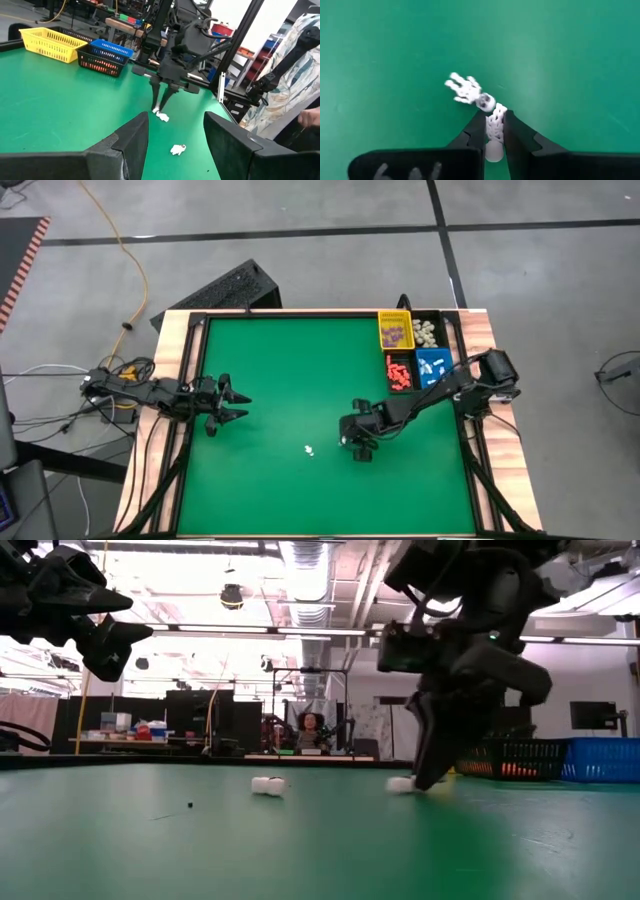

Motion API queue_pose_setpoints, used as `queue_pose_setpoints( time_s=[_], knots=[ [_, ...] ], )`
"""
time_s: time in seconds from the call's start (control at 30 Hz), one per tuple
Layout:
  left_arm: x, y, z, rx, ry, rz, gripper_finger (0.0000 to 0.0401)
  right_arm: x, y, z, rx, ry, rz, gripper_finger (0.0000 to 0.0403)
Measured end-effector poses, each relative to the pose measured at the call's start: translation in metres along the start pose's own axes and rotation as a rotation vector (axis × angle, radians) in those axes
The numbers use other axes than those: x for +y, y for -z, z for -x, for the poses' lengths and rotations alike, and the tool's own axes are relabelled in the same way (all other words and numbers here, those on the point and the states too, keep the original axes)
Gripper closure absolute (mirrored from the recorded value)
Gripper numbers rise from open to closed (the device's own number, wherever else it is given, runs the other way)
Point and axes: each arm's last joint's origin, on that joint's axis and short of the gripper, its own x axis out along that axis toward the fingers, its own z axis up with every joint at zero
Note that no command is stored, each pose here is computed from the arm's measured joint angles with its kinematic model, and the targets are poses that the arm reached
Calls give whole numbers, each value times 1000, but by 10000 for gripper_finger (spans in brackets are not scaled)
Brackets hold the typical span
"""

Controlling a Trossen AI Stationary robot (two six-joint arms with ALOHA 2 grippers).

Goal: Sort Halloween decoration
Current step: Put the white skeleton toy into the blue basket

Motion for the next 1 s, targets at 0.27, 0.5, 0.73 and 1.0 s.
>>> queue_pose_setpoints(
  time_s=[0.27,0.5,0.73,1.0],
  knots=[
    [0,0,0,0,1,8,221,-1,2,0,33,1,-28,304],
    [0,0,0,0,1,11,221,-2,7,2,74,74,-19,325],
    [0,0,0,0,2,11,221,-8,6,6,74,91,-44,350],
    [0,0,0,0,2,11,221,-25,0,38,10,180,-96,350]
  ],
)
